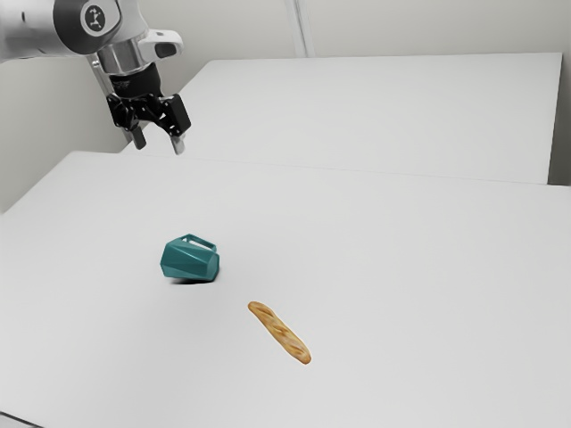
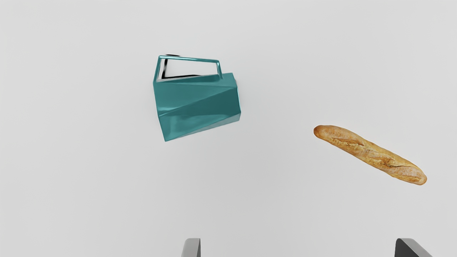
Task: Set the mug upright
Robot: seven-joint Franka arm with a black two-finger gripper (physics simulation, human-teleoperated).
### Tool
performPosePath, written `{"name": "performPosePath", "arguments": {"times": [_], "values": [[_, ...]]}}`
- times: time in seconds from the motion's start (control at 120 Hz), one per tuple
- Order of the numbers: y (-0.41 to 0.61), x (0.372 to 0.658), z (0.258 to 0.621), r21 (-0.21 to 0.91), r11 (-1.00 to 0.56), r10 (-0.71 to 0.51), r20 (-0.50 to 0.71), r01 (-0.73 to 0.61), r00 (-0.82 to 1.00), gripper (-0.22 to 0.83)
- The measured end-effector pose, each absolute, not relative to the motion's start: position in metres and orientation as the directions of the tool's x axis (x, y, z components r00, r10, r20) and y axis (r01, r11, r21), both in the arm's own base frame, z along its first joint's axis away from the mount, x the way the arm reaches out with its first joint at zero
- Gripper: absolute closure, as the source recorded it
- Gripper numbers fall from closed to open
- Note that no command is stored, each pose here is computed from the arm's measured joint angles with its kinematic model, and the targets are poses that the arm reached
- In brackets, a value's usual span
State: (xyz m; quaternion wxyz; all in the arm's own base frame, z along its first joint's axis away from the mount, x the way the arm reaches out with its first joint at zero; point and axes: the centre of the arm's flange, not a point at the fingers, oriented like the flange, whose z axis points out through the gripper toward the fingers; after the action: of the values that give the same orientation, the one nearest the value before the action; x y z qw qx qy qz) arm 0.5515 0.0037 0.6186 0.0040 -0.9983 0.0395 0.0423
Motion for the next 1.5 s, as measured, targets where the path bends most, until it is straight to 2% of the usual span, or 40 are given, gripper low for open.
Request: {"name": "performPosePath", "arguments": {"times": [0.558, 0.758, 1.133, 1.5], "values": [[0.034, 0.555, 0.615, -0.001, -0.998, -0.06, -0.076, -0.06, 0.995, 0.01], [0.073, 0.553, 0.588, 0.036, -0.999, -0.013, -0.071, -0.01, 0.997, 0.02], [0.137, 0.547, 0.527, 0.225, -0.974, 0.024, 0.012, 0.021, 1.0, 0.02], [0.192, 0.526, 0.447, 0.446, -0.894, 0.078, 0.072, 0.037, 0.994, 0.02]]}}
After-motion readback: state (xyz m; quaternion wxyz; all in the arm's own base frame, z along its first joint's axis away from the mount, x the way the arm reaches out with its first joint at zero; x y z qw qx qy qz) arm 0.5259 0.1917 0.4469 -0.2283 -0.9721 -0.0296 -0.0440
